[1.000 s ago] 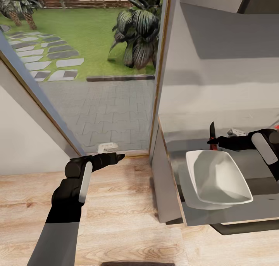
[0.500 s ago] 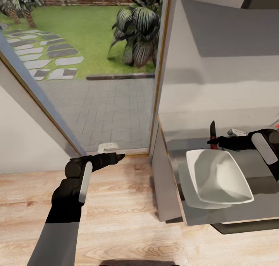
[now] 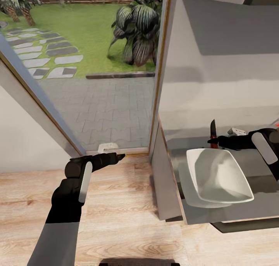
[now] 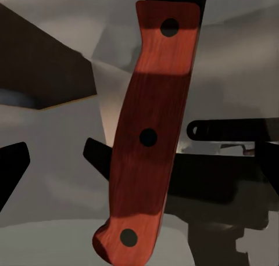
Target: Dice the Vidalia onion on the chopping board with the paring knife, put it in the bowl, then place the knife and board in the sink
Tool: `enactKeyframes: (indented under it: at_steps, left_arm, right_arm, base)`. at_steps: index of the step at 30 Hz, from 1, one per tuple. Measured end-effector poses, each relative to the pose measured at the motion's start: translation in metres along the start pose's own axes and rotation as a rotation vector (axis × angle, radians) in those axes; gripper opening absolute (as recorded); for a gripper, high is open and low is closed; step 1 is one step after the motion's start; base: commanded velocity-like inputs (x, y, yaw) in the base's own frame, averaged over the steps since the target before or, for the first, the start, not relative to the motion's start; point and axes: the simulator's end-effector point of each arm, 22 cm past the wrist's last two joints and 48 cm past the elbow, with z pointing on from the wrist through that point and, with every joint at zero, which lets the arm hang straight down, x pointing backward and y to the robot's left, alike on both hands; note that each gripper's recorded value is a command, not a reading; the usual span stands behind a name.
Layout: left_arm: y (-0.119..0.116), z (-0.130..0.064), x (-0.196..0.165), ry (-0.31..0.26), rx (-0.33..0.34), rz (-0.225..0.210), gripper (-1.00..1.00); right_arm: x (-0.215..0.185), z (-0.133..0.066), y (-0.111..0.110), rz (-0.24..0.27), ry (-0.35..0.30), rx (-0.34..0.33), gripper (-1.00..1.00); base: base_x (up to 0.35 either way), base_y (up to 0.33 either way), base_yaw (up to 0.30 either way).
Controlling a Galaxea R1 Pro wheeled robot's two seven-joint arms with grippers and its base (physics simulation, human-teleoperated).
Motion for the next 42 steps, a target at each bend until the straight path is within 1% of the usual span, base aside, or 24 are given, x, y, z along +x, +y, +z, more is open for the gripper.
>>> enactKeyframes:
  at_steps: [10,42]
  left_arm:
    - [0.0007,0.0012,0.0042,0.006,0.0,-0.003,1.0]
    - [0.0009,0.0013,0.0044,0.007,-0.001,-0.003,1.0]
  right_arm:
    - [0.0006,0.0002,0.0007,-0.01,-0.002,0.003,1.0]
    - [0.0005,0.0002,0.0005,-0.009,-0.003,0.003,1.0]
  base:
    - [0.0,0.0,0.0]
    - [0.0,0.0,0.0]
